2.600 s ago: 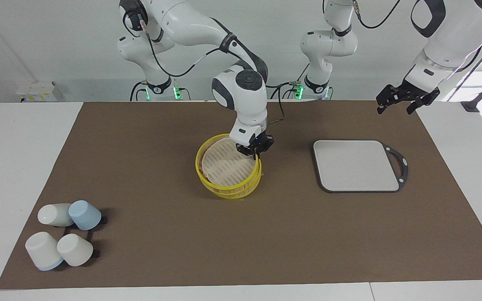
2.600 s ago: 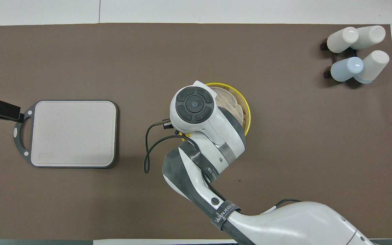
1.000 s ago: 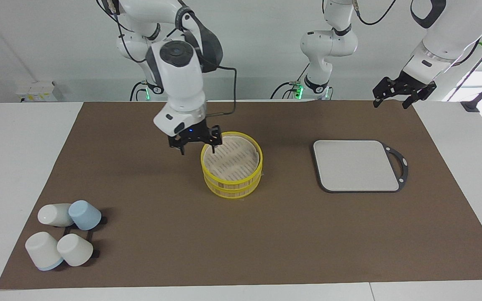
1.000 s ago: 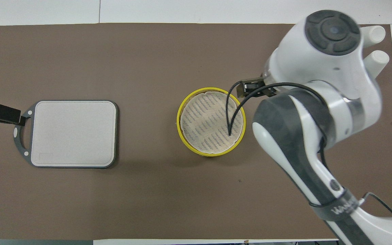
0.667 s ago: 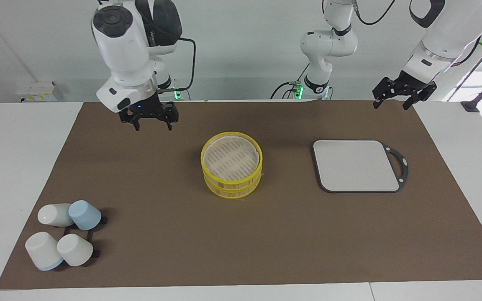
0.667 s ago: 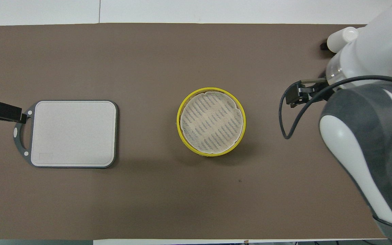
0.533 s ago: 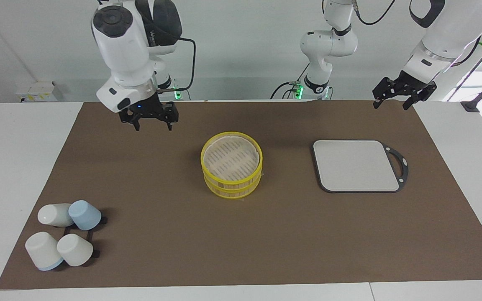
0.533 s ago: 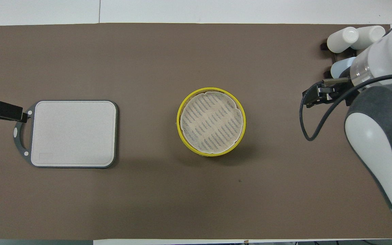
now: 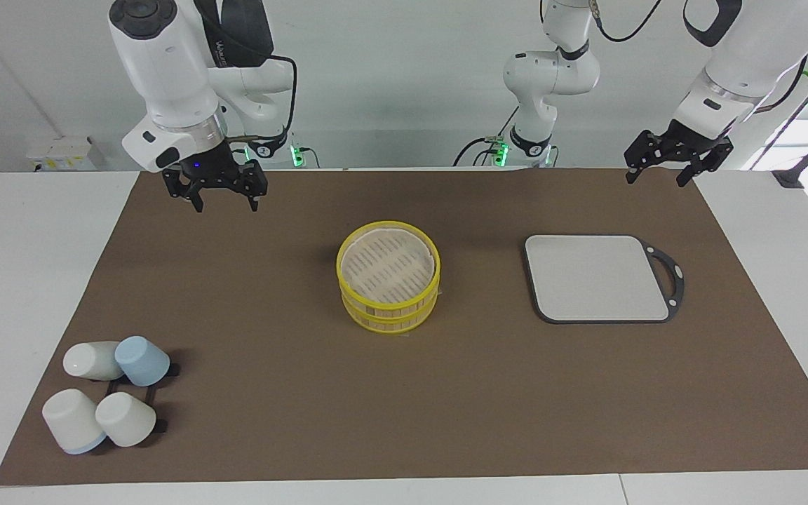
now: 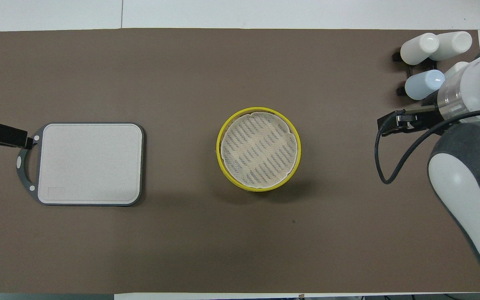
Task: Place bun in steamer
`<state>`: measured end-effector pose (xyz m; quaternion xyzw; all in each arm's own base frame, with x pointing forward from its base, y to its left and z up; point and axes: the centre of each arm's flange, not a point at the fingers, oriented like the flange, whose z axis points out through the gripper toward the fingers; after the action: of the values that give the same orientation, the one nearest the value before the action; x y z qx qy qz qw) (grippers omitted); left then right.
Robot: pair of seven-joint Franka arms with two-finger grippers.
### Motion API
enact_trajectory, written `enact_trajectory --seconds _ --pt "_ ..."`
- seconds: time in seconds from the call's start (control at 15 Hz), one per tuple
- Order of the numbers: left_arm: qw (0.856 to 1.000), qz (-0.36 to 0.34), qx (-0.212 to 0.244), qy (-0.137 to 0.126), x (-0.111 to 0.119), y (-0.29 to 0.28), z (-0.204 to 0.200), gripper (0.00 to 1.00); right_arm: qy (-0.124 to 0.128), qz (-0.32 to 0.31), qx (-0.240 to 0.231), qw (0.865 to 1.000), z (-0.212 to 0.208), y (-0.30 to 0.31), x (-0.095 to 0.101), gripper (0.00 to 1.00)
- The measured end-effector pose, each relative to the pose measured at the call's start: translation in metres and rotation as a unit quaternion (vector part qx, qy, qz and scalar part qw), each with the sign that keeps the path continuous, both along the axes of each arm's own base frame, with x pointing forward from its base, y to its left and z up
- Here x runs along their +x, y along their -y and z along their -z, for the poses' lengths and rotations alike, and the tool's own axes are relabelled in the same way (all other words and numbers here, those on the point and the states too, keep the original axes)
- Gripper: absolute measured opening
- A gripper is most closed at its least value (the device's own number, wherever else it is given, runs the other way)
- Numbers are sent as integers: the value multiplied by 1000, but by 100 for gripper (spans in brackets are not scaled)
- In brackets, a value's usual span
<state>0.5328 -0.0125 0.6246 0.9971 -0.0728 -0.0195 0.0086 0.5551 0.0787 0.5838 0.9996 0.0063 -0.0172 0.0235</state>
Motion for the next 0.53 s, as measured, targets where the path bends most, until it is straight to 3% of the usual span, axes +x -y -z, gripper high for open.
enact_trajectory --seconds 0.53 --pt "1000 0 5 1 0 -1 0 100 -3 27 21 999 0 24 3 100"
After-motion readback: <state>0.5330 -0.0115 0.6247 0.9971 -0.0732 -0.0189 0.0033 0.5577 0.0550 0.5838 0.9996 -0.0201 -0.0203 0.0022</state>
